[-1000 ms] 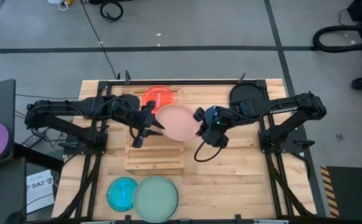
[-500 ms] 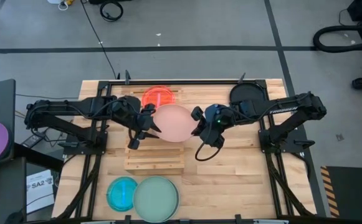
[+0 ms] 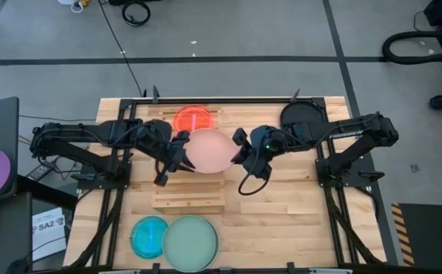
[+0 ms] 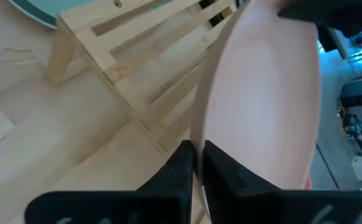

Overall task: Place and stack plates onto a shelf
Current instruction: Put the light brown plate on the shelf

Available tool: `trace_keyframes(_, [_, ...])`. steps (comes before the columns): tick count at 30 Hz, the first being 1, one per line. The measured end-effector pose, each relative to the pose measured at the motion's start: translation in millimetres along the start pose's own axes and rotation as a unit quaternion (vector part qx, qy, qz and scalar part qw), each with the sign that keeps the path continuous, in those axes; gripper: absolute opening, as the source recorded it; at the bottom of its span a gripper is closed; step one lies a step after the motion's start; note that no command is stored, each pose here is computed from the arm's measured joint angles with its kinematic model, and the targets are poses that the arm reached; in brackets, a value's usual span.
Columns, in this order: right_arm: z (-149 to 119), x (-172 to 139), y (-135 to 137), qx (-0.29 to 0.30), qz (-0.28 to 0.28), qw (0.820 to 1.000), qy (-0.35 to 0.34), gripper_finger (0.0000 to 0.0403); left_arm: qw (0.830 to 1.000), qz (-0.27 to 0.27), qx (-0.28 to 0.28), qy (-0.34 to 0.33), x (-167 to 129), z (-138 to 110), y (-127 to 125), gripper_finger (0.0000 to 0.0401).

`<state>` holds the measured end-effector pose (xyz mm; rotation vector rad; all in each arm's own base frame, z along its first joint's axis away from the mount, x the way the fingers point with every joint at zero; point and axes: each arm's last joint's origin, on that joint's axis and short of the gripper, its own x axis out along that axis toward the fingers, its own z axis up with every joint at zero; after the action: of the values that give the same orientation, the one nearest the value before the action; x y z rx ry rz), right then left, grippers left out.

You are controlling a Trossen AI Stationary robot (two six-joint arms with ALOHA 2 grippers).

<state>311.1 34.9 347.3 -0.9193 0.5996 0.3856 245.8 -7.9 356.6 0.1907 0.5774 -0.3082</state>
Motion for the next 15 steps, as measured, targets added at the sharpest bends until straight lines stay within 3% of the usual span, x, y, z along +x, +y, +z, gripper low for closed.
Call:
trace_keyframes(4, [0.1, 0.0, -1.4, 0.002, -0.010, 1.000, 0.003, 0.0050, 1.000, -0.017, 0.016, -0.008, 0.4, 0.9, -1.0, 0.0020])
trace_keyframes(15, [4.4, -1.3, -8.0, 0.040, -0.057, 0.998, -0.003, 0.0069, 1.000, 0.001, 0.014, -0.010, 0.9, 1.5, 1.1, 0.0018])
